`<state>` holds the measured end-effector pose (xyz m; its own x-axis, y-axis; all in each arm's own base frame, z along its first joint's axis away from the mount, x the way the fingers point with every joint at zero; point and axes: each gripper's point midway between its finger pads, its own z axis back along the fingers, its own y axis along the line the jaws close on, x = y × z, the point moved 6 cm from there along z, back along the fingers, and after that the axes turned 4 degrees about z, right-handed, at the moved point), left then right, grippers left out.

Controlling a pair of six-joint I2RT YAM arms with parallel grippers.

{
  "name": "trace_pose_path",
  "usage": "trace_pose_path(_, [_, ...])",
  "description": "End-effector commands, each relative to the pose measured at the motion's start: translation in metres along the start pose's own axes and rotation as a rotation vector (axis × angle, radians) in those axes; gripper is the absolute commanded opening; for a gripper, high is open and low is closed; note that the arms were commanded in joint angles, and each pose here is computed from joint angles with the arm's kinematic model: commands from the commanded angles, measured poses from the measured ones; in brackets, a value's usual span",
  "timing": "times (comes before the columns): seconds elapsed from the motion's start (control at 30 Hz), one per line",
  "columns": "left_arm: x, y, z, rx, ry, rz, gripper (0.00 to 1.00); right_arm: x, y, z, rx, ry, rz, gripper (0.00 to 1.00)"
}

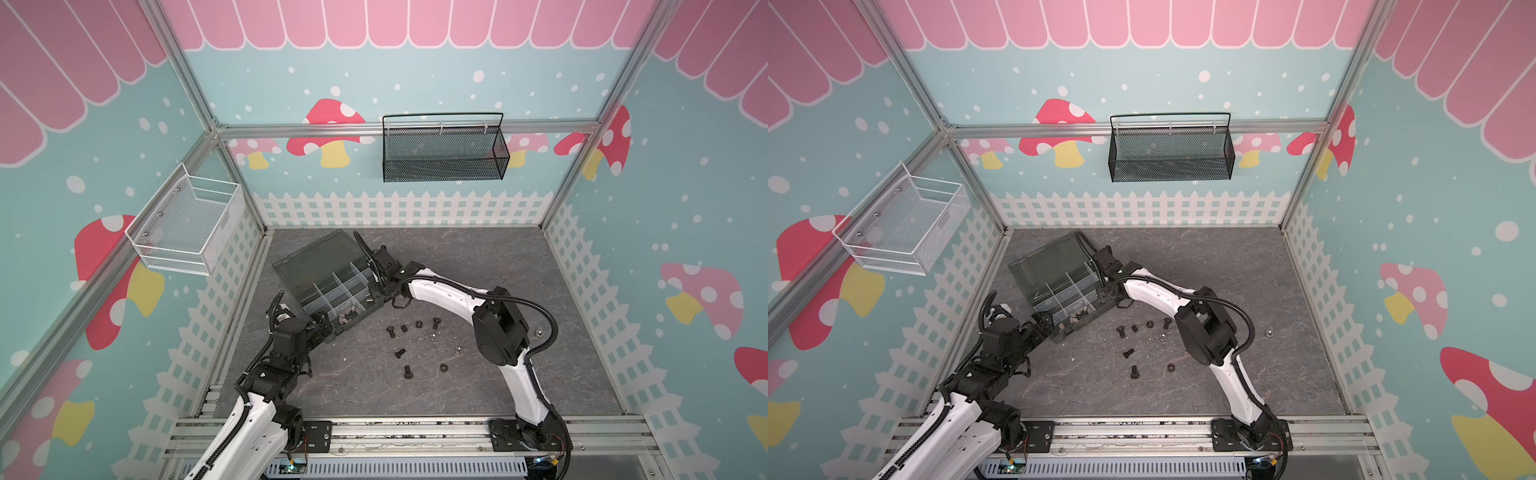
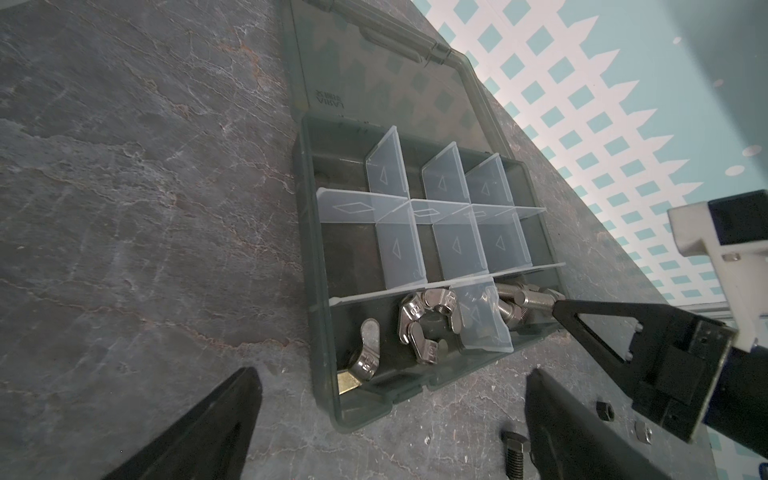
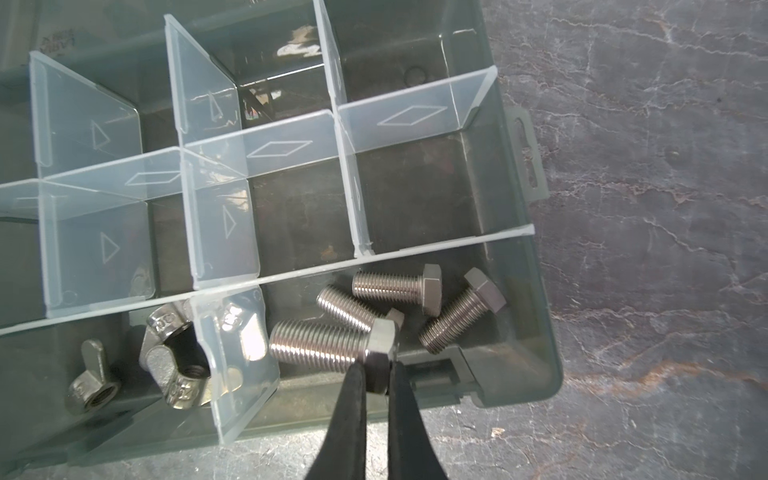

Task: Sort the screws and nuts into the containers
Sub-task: 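Carry the silver bolt with the right gripper into the organizer compartment, then open the right gripper to release the bolt among the others, then swing the left gripper toward the black bolts while the right gripper withdraws over black nuts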

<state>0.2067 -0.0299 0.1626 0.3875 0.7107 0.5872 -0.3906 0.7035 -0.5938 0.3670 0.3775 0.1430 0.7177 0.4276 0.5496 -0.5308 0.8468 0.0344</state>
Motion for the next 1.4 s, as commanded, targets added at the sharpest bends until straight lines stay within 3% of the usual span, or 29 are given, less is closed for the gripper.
trace_pose_path(0.0, [-0.001, 0.006, 0.000, 0.025, -0.011, 0.016, 1.00, -0.002, 0.000, -0.007, -0.016, 0.020, 0.023, 0.00])
trace_pose_path(0.07, [-0.001, 0.007, 0.000, 0.028, -0.008, 0.015, 1.00, -0.003, 0.001, -0.008, -0.010, 0.028, 0.026, 0.01])
trace_pose_path(0.43, [0.000, 0.008, 0.000, 0.039, -0.013, 0.014, 1.00, 0.000, 0.002, -0.003, -0.003, 0.015, 0.025, 0.25])
trace_pose_path(0.93, [0.002, 0.008, 0.004, 0.037, -0.024, 0.013, 1.00, 0.018, -0.013, 0.054, -0.074, -0.097, 0.003, 0.30])
trace_pose_path(1.37, [0.006, 0.004, 0.007, 0.038, -0.022, -0.007, 1.00, -0.021, -0.073, 0.111, -0.238, -0.152, -0.162, 0.45])
